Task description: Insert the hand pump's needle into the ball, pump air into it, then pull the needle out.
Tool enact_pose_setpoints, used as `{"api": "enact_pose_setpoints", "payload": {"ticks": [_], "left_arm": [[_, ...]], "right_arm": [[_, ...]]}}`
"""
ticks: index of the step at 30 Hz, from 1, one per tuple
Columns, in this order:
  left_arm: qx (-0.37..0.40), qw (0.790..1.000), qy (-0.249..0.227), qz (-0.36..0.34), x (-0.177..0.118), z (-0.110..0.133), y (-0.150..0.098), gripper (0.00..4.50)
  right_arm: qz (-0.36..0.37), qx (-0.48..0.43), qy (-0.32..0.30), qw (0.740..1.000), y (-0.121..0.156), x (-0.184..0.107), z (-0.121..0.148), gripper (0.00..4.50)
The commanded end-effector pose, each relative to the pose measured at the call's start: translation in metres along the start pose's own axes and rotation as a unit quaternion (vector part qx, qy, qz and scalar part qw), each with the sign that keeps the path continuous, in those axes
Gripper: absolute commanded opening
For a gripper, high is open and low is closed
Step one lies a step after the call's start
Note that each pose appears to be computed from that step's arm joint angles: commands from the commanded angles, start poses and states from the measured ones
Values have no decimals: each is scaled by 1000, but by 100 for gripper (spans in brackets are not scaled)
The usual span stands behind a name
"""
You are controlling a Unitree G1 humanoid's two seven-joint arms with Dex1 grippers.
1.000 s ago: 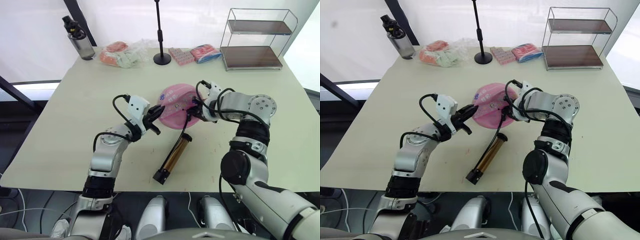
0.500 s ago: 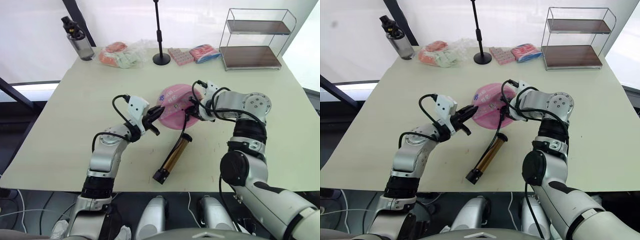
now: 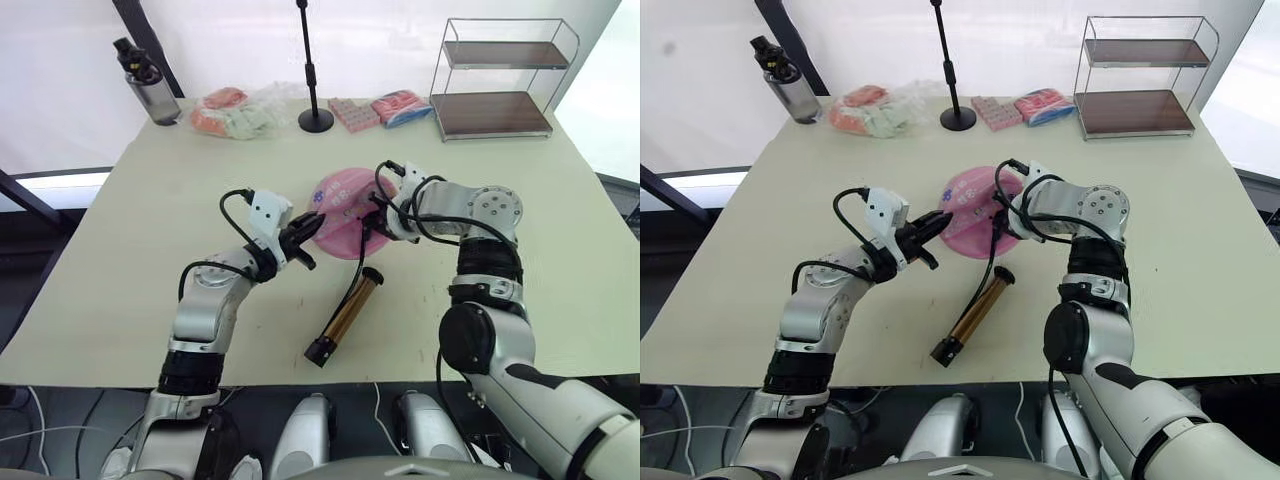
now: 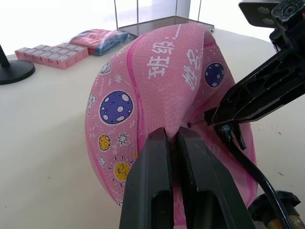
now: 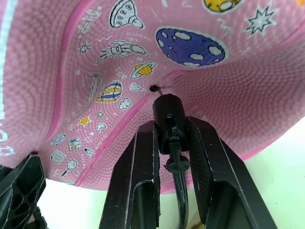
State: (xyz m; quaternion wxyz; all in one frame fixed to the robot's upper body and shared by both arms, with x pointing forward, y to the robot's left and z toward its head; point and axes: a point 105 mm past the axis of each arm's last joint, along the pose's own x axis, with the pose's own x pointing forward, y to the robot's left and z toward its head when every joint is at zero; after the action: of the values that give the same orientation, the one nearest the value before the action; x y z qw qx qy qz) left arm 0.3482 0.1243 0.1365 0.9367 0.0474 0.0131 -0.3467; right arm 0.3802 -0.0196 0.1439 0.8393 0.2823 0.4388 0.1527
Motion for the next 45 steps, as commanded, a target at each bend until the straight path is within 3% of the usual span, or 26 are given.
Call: {"api": "enact_pose_setpoints", "payload": {"ticks": [1,28,31,36,45], "left_arm": [[-32,994,17,-99,11,-10,-42,8],[-10,999,18,-42,9,-20,-23,8],[-9,999,18,-39,10,-21,-22,0],[-5,999,19,-27,11,-23,-17,0],[-1,1000,21,-13,13,-26,-11,0]], "right_arm": [[88,-18,63,994,71,19,-49,33],[89,-68,50,992,50,2,-46,33],[86,-73,51,992,47,2,-47,176],[77,-78,48,993,41,0,-47,342],[76,-153,13,985,28,-16,-44,342]]}}
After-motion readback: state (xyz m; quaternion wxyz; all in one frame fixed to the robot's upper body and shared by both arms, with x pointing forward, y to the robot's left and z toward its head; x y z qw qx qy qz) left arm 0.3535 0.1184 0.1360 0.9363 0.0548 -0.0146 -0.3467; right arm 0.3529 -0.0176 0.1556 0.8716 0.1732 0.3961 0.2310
